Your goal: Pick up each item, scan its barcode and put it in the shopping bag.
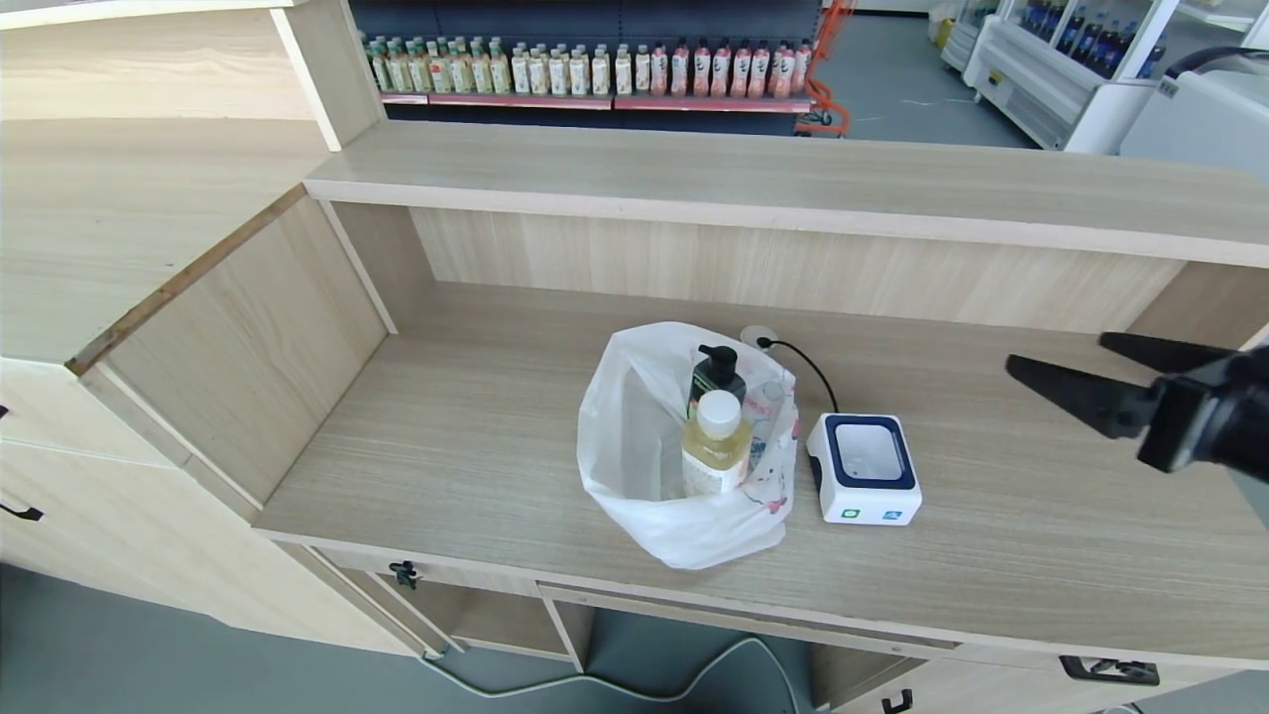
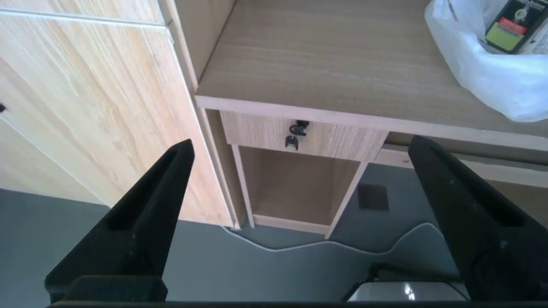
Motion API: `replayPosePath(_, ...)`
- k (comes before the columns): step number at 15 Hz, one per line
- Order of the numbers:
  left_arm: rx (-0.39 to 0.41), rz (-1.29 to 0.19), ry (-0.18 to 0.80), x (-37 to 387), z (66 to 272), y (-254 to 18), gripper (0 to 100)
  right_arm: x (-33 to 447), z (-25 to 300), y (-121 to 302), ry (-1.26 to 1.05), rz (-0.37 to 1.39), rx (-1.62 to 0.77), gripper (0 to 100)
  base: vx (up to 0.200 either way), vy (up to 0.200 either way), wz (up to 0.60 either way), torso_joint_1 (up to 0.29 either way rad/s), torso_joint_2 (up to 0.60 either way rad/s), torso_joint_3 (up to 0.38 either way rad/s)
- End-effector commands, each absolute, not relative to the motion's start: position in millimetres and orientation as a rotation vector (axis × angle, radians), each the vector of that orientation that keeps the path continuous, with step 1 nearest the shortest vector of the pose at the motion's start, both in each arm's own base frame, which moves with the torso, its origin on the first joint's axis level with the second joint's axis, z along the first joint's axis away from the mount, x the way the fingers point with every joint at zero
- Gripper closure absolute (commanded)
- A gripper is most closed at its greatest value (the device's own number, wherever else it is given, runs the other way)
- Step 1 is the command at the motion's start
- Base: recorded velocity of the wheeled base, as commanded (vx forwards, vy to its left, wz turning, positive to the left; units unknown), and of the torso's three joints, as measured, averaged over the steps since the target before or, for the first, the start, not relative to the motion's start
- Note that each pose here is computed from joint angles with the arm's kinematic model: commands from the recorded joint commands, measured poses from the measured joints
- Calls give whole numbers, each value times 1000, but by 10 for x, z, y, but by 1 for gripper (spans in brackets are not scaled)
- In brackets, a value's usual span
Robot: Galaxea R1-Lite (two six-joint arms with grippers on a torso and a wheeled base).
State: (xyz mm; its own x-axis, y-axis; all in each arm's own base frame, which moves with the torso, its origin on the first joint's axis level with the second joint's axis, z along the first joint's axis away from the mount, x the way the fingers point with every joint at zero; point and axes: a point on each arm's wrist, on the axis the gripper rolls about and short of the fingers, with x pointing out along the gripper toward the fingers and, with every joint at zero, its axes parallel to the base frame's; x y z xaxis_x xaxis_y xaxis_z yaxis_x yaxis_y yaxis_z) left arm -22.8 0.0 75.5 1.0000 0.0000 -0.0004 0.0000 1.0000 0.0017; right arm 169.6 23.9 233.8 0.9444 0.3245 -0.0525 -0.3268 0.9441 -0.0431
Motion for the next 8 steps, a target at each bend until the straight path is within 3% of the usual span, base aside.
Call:
replayPosePath(1, 2, 0, -2, -229, 759, 0, 0, 551, 1878, -71, 65, -88, -81, 0, 0, 0, 0, 0, 0, 0)
replayPosePath(5, 2, 0, 0, -228, 755, 0, 0, 4, 1103, 6, 52, -125, -111, 0, 0, 0, 0, 0, 0, 0)
replayPosePath(8, 2, 0, 0, -228, 755, 0, 0, -133, 912, 24, -13, -125, -110, 0, 0, 0, 0, 0, 0, 0)
